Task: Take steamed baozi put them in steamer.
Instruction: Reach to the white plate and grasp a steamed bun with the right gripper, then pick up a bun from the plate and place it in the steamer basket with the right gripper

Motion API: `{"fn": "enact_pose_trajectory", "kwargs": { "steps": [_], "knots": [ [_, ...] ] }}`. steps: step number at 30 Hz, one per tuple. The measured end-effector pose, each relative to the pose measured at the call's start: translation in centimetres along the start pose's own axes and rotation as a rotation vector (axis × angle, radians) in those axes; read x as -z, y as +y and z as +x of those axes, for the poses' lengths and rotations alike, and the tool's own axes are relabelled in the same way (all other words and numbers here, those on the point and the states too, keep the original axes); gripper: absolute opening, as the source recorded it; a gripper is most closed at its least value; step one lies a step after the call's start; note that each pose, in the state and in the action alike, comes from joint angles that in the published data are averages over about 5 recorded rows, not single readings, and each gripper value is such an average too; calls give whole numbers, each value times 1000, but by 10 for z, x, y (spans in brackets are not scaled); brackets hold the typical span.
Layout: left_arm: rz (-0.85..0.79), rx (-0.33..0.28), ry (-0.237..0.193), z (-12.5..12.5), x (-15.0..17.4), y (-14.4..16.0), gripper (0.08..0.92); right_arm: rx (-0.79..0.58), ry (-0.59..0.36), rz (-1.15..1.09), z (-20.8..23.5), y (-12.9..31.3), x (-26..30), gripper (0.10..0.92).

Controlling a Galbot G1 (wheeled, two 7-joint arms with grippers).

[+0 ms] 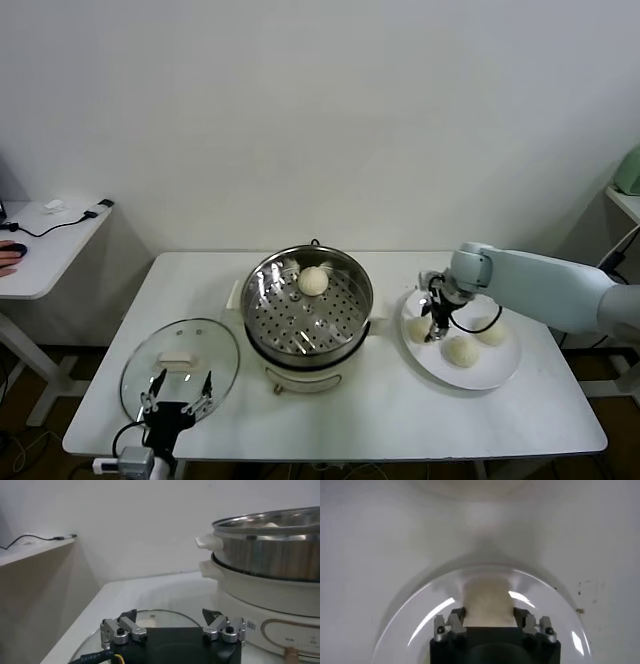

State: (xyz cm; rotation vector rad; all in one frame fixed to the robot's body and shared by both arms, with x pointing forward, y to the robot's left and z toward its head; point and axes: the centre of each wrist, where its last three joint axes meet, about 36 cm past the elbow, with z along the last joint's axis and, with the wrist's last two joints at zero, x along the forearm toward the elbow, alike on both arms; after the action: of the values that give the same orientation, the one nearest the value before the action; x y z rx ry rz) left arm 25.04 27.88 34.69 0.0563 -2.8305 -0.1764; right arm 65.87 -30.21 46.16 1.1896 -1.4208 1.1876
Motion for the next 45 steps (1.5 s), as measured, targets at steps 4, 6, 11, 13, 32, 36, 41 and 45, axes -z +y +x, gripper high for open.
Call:
{"fn": "enact_pose_trajectory", "kwargs": {
  "steps": [4,6,11,13,32,36,41,45],
  "knots": [
    [0,1,-1,1,2,0,823,0,-14,7,18,-5,0,586],
    [1,0,-2,2,3,0,823,-4,-19,18,34,-10,2,586],
    [3,-5,-8,1,6,-2,823,-31,-34,48,96,-27,17,588],
    [4,-8,-12,1,8,-3,823,-51,-51,58,127,-33,30,588],
    [-2,-32,-38,0,20,-6,823,-64,-239,153,228,18,257,585],
    [-3,-37,-41,0,21,-7,823,-46,-221,157,201,28,284,585],
    [-2,-42,-44,-1,22,-9,823,-38,-192,158,165,35,305,585],
    [-4,-43,-44,-2,22,-8,823,-42,-180,152,141,36,313,585]
  ]
}}
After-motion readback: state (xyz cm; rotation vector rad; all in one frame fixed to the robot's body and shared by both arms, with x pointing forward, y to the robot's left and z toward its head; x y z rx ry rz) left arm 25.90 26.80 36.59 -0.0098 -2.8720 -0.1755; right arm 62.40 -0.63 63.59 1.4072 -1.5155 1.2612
